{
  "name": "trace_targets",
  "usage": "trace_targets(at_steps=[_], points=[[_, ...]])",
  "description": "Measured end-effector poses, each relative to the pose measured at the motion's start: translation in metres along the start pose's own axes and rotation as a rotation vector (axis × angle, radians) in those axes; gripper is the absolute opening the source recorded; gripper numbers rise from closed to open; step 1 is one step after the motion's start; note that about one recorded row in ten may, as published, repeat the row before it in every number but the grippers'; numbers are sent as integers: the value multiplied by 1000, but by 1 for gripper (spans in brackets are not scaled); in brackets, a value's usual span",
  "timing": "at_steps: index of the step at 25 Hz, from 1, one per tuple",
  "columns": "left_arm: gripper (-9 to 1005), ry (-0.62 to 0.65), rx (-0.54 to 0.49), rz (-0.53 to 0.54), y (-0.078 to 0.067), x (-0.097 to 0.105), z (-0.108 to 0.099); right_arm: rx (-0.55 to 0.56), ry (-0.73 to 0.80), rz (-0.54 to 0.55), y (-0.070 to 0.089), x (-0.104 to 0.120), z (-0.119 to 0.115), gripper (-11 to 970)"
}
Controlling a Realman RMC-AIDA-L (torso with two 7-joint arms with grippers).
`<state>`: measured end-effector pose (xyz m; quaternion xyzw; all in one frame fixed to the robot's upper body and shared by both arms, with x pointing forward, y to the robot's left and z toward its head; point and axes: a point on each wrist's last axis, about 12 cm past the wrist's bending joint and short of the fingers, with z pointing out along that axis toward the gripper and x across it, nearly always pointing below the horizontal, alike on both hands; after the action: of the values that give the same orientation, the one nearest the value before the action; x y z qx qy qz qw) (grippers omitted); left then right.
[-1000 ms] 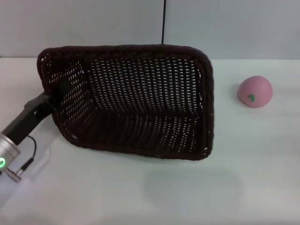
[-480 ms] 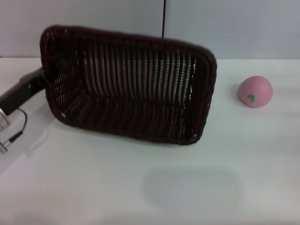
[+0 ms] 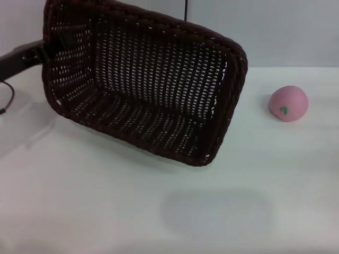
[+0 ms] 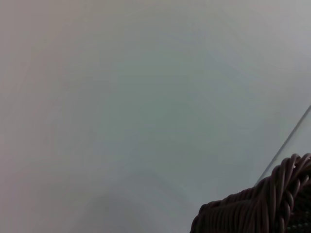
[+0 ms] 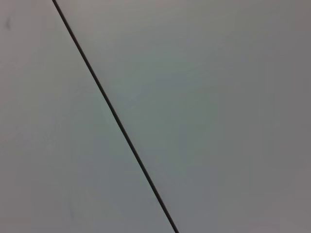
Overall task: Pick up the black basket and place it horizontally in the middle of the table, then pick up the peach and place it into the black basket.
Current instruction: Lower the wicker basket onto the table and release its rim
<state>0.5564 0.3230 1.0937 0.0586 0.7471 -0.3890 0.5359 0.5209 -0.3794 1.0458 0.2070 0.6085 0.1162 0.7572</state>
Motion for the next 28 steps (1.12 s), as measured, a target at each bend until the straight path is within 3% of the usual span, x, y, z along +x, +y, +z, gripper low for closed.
trace_targets(at_steps=[1,4,6,10,15,18,22,28], points=[[186,70,-12,4,-2,-23,1,2,2,0,0,0,0,742],[187,99,-24,11,-3,-31,2,5,7,0,0,1,1,742],[188,201,-89,35,-12,-58,5,5,8,1,0,1,1,742],[190,271,-139,58,-19,-67,8,5,8,1,0,1,1,742],[192,341,-168,22,-22,-66,12,10,11,0,-1,1,-1,742],[194,387,-195,-68,-22,-68,10,14,14,1,-2,2,-1,742],[196,395,-187,-121,-25,-73,5,14,14,1,-2,2,-1,742],[199,335,-220,-213,-22,-58,-5,11,20,1,0,3,0,742]])
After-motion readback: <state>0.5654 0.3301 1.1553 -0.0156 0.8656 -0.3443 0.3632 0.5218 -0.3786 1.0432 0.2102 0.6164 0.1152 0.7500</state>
